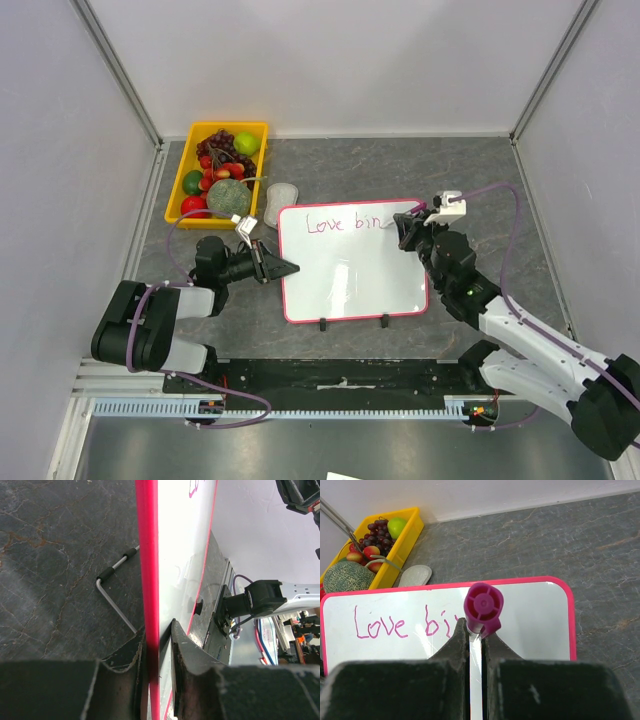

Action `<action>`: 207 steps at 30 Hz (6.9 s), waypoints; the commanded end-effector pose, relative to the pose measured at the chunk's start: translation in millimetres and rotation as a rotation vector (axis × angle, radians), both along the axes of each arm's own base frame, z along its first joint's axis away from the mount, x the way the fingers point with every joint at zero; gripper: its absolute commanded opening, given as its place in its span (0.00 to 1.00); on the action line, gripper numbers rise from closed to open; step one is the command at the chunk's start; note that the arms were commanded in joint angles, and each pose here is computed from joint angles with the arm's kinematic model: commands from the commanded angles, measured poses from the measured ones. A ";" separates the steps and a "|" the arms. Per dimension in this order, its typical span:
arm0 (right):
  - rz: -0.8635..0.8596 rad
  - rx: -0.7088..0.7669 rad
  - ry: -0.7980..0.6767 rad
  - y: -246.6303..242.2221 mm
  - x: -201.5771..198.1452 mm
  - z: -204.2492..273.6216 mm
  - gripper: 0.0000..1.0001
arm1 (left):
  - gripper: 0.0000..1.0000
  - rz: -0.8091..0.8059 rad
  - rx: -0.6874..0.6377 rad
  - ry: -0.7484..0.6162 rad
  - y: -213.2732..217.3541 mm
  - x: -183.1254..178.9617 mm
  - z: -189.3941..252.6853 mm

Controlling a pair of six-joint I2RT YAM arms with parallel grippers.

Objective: Write a sentence on the whiteboard
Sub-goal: Write with the whiteboard marker on the whiteboard.

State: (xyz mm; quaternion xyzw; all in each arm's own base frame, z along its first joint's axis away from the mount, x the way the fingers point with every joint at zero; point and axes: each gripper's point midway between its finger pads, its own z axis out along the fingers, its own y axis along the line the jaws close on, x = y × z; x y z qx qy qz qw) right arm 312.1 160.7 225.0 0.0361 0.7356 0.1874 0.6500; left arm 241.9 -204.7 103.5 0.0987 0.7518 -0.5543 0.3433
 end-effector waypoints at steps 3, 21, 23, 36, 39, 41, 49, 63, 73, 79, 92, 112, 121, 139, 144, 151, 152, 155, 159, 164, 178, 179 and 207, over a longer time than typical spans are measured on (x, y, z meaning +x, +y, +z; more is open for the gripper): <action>-0.024 0.044 -0.064 -5.6 1.8 38.2 0.00 | 0.02 0.018 0.029 -0.060 2.1 5.7 -1.3; -0.082 0.021 -0.047 -12.1 21.3 31.2 0.00 | 0.02 0.017 0.027 -0.063 2.0 5.5 0.0; -0.084 0.024 -0.044 -12.6 22.4 29.3 0.00 | 0.02 0.017 0.028 -0.064 2.0 5.5 -0.1; -0.009 0.017 -0.023 -1.3 18.8 16.8 0.00 | 0.02 0.017 0.028 -0.063 1.8 5.3 -0.4; 0.000 0.010 -0.009 -1.1 15.6 10.5 0.00 | 0.02 0.020 0.029 -0.063 2.5 6.0 -0.4; 0.000 0.000 0.003 -2.7 13.7 4.8 0.00 | 0.02 0.018 0.029 -0.064 2.2 5.7 -0.4; -0.004 -0.015 0.037 -9.3 4.2 -13.1 0.00 | 0.02 0.018 0.028 -0.063 2.2 5.7 -0.4; -0.058 -0.010 -0.015 -18.5 11.0 15.8 0.00 | 0.02 0.018 0.029 -0.063 2.2 5.7 -0.8; -0.043 0.019 -0.078 -14.5 13.9 48.2 0.00 | 0.02 0.018 0.028 -0.063 2.1 5.6 -0.4; -0.051 0.021 -0.108 -12.5 21.1 62.9 0.00 | 0.02 0.018 0.028 -0.063 2.1 6.0 -0.3; -0.082 -0.008 -0.077 -16.8 36.5 47.1 0.00 | 0.02 0.017 0.029 -0.063 2.0 5.8 -0.7; -0.025 -0.035 0.016 -16.2 21.0 4.7 0.00 | 0.02 0.018 0.029 -0.063 2.1 6.0 -0.6; -0.006 -0.035 0.046 -17.7 10.6 -10.3 0.00 | 0.02 0.018 0.030 -0.064 2.2 6.0 -0.6; -0.030 -0.009 0.006 -24.1 7.2 11.4 0.00 | 0.02 0.019 0.031 -0.063 2.4 5.7 -0.8; -0.031 0.024 -0.032 -22.8 8.6 34.1 0.00 | 0.02 0.020 0.030 -0.060 2.3 5.6 -1.2; -0.069 0.023 -0.066 -28.1 14.9 49.4 0.00 | 0.02 0.020 0.030 -0.061 2.3 5.6 -0.8; -0.071 0.024 -0.067 -27.7 16.1 50.8 0.00 | 0.02 0.020 0.030 -0.060 2.3 5.6 -1.2; -0.078 0.013 -0.059 -27.5 19.3 48.0 0.00 | 0.02 0.018 0.031 -0.063 2.0 5.4 -0.8; -0.093 0.002 -0.043 -29.4 22.3 39.4 0.00 | 0.02 0.020 0.030 -0.060 2.3 5.6 -1.2; -0.095 -0.007 -0.024 -29.1 24.3 28.8 0.00 | 0.02 0.018 0.030 -0.060 2.2 5.5 -1.3; -0.037 -0.015 -0.001 -19.6 21.6 17.3 0.00 | 0.02 0.018 0.030 -0.060 2.2 5.5 -1.3; -0.034 -0.019 0.004 -19.4 21.1 15.0 0.00 | 0.02 0.018 0.029 -0.063 2.1 5.9 -0.4; -0.015 -0.025 0.047 -24.4 4.7 -9.7 0.00 | 0.02 0.019 0.031 -0.063 2.4 5.7 -0.8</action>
